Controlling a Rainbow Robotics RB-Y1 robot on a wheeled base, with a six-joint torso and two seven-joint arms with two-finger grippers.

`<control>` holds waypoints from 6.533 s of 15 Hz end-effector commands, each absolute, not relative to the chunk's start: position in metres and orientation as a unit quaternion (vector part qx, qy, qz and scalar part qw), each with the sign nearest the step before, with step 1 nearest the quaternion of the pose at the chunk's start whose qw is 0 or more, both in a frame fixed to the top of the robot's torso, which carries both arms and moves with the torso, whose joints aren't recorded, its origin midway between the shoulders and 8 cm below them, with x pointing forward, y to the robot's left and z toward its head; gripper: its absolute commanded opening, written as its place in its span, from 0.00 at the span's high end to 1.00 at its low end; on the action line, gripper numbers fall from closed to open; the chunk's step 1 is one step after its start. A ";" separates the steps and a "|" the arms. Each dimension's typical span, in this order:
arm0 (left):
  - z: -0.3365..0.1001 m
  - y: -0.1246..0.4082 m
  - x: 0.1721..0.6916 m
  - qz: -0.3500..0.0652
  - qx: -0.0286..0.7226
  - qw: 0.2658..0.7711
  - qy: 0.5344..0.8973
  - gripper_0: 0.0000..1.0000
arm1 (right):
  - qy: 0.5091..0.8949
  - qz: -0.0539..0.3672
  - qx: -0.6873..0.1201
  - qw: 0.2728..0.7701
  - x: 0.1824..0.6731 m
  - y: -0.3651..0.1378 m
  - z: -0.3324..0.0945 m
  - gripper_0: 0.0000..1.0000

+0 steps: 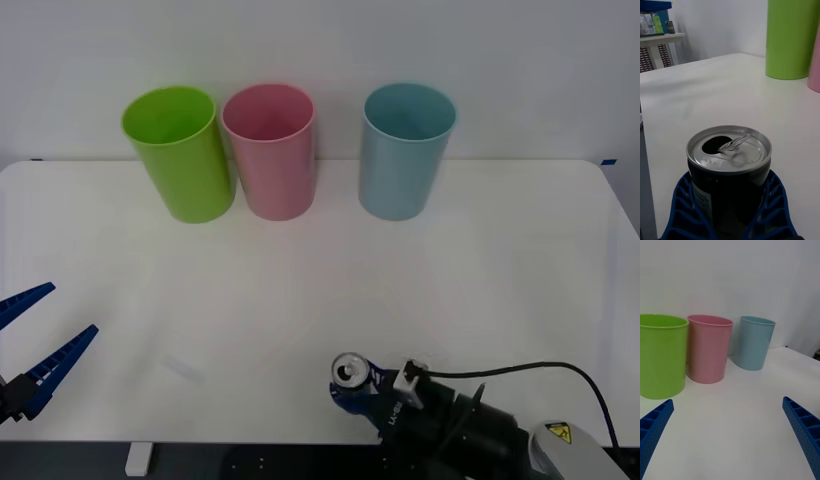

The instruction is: Grasp the object on the table and drop it into the matching bin: aluminum can to the light blue bin, PET bottle to the pink bin.

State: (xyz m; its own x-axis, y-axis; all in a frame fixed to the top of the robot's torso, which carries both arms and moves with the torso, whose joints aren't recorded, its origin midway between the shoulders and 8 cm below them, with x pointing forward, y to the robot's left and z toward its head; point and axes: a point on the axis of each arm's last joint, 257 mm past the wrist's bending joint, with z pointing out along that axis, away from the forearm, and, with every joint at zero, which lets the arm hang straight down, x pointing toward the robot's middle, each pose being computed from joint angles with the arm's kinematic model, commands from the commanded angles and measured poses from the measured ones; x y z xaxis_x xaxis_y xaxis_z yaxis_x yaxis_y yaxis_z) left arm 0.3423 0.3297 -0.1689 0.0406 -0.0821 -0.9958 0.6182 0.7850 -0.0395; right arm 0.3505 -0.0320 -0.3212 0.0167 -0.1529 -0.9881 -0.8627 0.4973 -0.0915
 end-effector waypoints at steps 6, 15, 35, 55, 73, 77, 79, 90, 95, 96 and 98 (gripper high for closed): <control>-0.169 0.330 0.342 -0.253 0.208 0.691 0.645 0.00 | 0.637 0.309 -0.358 0.608 0.366 -0.045 -0.304 1.00; -0.169 0.330 0.342 -0.253 0.208 0.691 0.645 0.00 | 0.635 0.306 -0.285 0.649 0.400 -0.091 -0.247 1.00; -0.169 0.330 0.342 -0.253 0.208 0.691 0.645 0.00 | 0.588 0.308 -0.200 0.721 0.451 -0.163 -0.053 1.00; -0.169 0.330 0.342 -0.253 0.208 0.691 0.645 0.00 | 0.608 0.241 -0.160 0.739 0.636 -0.180 0.010 1.00; -0.169 0.330 0.342 -0.253 0.208 0.691 0.645 0.00 | 0.641 0.181 -0.128 0.734 0.708 -0.150 -0.007 0.00; -0.169 0.330 0.342 -0.253 0.208 0.691 0.645 0.00 | 0.640 0.175 -0.134 0.736 0.708 -0.151 -0.006 0.00; -0.169 0.330 0.342 -0.253 0.208 0.691 0.645 0.00 | 0.640 0.176 -0.134 0.736 0.708 -0.151 -0.008 0.00; -0.169 0.330 0.342 -0.253 0.208 0.691 0.645 0.00 | 0.617 0.193 -0.182 0.741 0.657 -0.166 -0.014 0.00; -0.169 0.330 0.342 -0.253 0.208 0.691 0.645 0.00 | 0.611 0.210 -0.232 0.728 0.602 -0.193 -0.032 0.00; -0.169 0.330 0.342 -0.253 0.208 0.691 0.645 0.00 | 0.611 0.210 -0.239 0.725 0.592 -0.199 -0.036 0.00; -0.169 0.330 0.342 -0.253 0.208 0.691 0.645 0.00 | 0.611 0.209 -0.258 0.719 0.570 -0.210 -0.045 0.00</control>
State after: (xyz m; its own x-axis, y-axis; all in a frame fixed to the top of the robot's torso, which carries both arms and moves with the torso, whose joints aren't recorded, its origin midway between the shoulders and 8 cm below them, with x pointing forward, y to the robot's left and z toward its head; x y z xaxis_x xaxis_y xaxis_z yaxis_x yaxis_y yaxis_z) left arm 0.3422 0.3297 -0.1689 0.0406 -0.0821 -0.9958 0.6182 0.7850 -0.0395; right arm 0.5777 -0.2071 -0.0427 0.1652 -0.0043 -0.9863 -0.6089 0.7862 -0.1054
